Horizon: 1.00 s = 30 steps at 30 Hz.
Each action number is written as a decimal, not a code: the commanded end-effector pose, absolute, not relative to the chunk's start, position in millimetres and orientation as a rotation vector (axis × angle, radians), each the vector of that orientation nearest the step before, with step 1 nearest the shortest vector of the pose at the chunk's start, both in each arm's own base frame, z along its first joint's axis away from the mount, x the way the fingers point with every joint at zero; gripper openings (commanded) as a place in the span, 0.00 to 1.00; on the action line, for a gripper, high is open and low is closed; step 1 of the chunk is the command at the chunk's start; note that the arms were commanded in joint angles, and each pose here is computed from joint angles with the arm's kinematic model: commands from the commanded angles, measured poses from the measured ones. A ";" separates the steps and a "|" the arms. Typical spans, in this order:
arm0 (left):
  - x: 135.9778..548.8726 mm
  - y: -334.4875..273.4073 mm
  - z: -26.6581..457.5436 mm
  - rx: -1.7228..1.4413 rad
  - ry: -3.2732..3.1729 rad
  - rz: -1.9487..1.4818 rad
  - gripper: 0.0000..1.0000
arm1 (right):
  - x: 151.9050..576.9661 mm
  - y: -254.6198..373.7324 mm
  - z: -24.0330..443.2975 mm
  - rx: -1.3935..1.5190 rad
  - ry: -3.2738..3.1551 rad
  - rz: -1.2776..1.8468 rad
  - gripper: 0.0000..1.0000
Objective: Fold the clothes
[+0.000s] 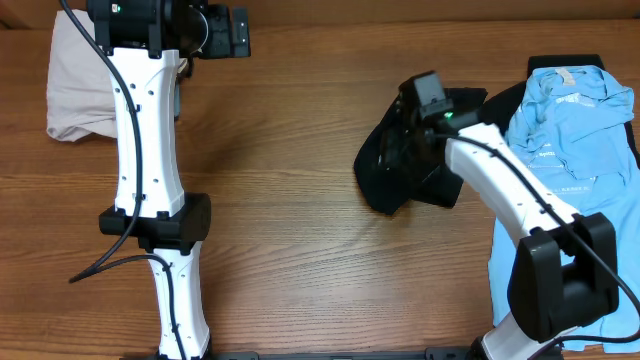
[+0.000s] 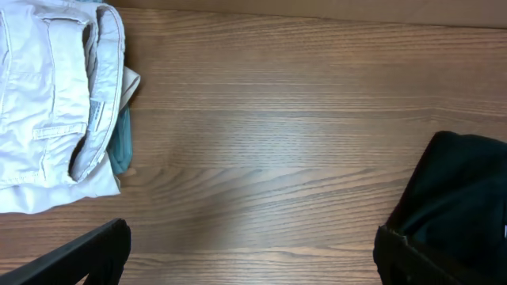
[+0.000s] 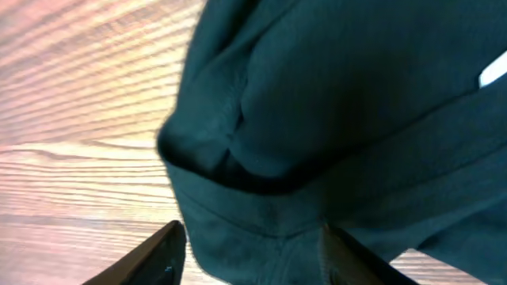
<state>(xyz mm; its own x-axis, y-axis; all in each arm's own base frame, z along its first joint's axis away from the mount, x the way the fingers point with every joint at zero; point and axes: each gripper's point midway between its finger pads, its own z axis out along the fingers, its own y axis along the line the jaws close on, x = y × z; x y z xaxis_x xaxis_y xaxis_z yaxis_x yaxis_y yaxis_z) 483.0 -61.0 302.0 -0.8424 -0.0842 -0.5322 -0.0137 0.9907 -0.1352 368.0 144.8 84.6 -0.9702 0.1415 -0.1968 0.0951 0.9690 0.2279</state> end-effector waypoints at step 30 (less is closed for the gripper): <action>482.0 -57.7 297.6 -0.050 2.586 -0.149 1.00 | 369.2 114.1 99.2 0.316 2.838 0.218 0.04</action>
<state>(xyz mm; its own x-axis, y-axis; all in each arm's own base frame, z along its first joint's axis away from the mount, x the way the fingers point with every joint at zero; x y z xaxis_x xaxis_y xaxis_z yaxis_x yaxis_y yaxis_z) 481.4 -60.8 300.9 -0.8467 -0.0834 -0.5256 -0.0144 0.9909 -0.1341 350.5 114.8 54.9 -0.9673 0.2035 -0.1512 0.1840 0.9738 0.1334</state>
